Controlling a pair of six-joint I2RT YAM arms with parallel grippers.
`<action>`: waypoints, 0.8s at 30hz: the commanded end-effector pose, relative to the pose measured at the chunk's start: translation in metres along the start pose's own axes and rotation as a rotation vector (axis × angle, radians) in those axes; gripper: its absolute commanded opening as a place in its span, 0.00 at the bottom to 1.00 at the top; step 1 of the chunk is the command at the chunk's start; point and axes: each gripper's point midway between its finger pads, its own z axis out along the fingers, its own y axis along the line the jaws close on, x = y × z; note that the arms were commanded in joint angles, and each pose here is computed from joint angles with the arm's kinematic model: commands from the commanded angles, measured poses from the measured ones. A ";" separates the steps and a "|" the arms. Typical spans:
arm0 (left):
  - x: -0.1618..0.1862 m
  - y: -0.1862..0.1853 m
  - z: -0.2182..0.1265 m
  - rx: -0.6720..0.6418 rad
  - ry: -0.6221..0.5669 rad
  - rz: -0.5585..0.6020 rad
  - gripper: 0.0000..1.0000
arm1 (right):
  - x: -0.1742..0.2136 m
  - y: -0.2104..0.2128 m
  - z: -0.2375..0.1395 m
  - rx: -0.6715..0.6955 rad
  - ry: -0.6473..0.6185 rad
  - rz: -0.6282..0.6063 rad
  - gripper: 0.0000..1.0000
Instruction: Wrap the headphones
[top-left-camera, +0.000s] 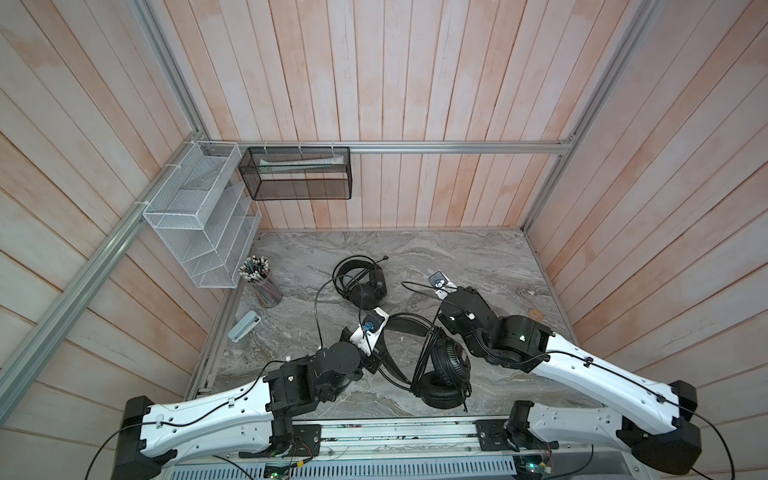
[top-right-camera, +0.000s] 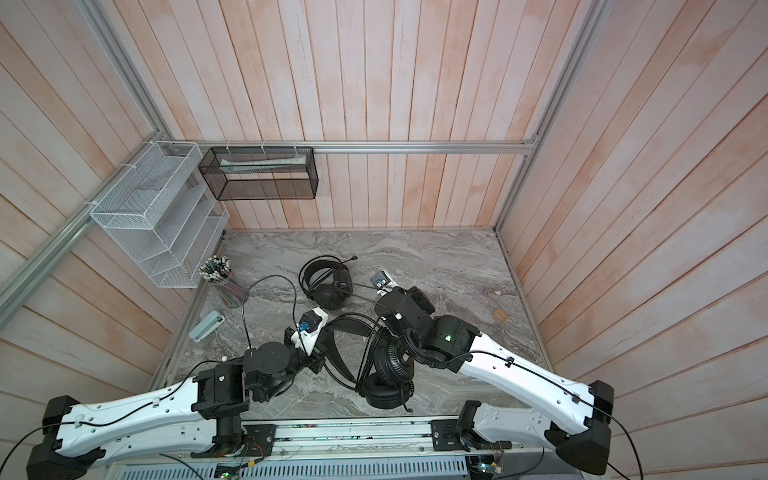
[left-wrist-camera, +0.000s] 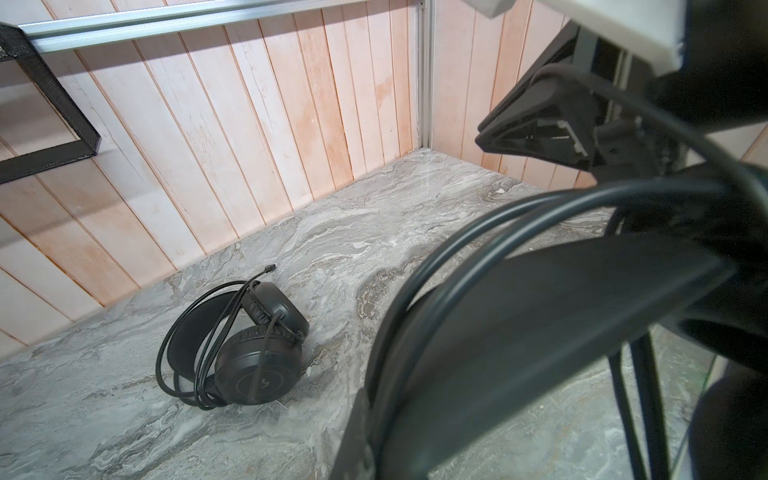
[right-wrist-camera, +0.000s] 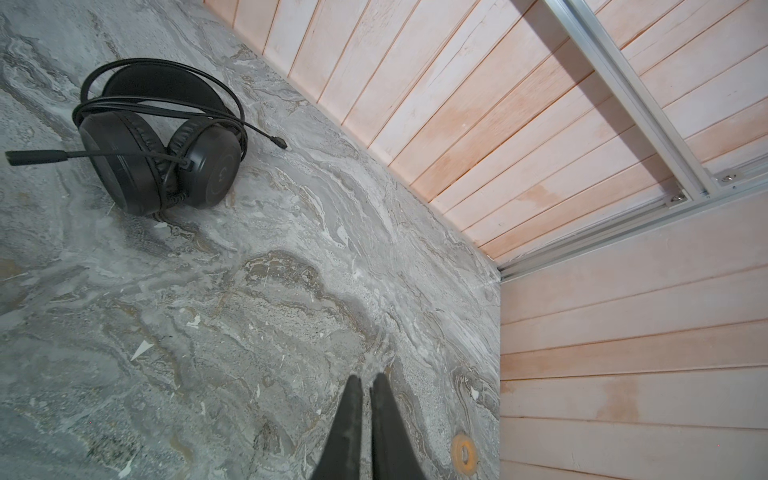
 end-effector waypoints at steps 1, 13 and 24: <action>-0.047 -0.004 -0.017 0.082 -0.139 -0.161 0.00 | 0.007 -0.001 0.003 0.003 0.016 0.036 0.00; -0.072 0.005 -0.038 0.149 -0.227 -0.280 0.00 | 0.016 0.008 0.006 -0.041 0.029 0.056 0.00; -0.083 0.017 -0.047 0.172 -0.249 -0.365 0.00 | 0.027 0.004 0.003 -0.031 0.033 0.103 0.36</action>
